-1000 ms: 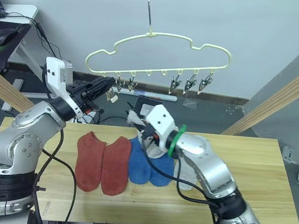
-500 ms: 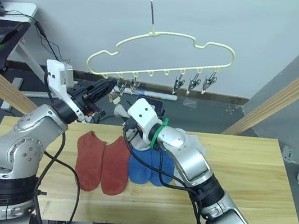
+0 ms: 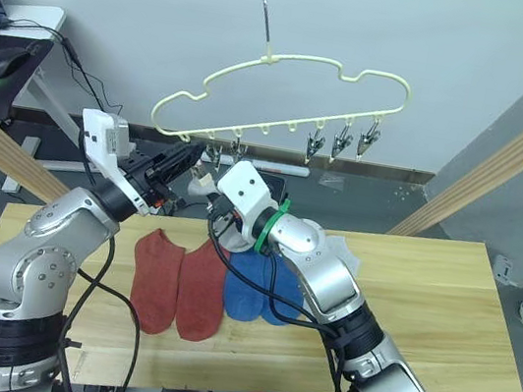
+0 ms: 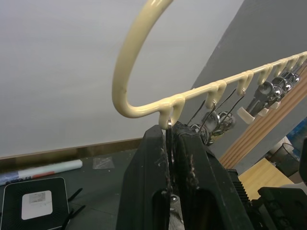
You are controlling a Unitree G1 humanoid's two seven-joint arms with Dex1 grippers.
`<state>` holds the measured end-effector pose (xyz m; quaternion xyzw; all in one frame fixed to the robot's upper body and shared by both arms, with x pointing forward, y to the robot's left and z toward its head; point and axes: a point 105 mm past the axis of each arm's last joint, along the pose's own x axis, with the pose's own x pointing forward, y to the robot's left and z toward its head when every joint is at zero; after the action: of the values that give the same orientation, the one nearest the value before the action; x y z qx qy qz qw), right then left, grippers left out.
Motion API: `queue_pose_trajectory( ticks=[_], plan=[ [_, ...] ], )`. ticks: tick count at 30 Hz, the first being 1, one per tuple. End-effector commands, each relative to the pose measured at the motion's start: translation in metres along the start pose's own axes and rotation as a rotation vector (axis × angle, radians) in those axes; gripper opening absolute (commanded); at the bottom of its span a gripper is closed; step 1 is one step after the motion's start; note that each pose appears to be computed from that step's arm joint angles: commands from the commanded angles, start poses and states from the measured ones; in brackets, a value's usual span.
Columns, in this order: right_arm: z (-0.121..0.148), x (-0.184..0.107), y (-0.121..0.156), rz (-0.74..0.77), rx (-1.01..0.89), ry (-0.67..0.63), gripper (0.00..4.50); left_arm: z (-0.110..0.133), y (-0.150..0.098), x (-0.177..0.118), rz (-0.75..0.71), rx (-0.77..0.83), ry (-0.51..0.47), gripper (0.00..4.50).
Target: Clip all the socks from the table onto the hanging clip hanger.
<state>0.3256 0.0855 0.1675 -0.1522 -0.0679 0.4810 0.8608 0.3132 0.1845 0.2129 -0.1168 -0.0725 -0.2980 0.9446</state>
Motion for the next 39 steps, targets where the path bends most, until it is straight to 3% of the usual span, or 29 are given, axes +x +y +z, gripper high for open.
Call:
queue_pose_trajectory(
  ticks=[1,2,12,15,19,27,34,39],
  plan=[
    [0.024,0.003,0.004,0.005,-0.013,-0.092,0.03,0.003,-0.004,-0.003,-0.001,0.009,-0.013,0.00],
    [0.024,0.004,0.005,0.008,-0.012,-0.093,0.00,0.003,-0.004,-0.003,0.000,0.005,-0.011,0.65],
    [0.024,0.007,0.012,0.036,0.016,-0.101,0.00,0.001,-0.008,-0.007,-0.023,0.006,0.012,3.62],
    [0.022,0.007,0.013,0.044,0.028,-0.091,0.81,0.000,-0.006,-0.009,-0.011,0.021,0.020,3.66],
    [0.018,0.006,0.019,0.080,0.016,-0.067,2.25,0.001,-0.002,-0.011,0.015,0.064,0.026,3.66],
    [-0.003,-0.022,0.018,0.092,0.008,0.004,2.25,0.003,0.010,-0.025,0.089,0.172,0.029,3.66],
    [-0.006,-0.073,0.005,0.090,-0.005,0.031,2.25,-0.003,0.010,-0.039,0.121,0.311,0.053,3.66],
    [-0.006,-0.115,-0.021,0.028,0.034,0.046,2.25,-0.011,0.001,-0.038,0.119,0.389,0.038,3.66]
  ],
)
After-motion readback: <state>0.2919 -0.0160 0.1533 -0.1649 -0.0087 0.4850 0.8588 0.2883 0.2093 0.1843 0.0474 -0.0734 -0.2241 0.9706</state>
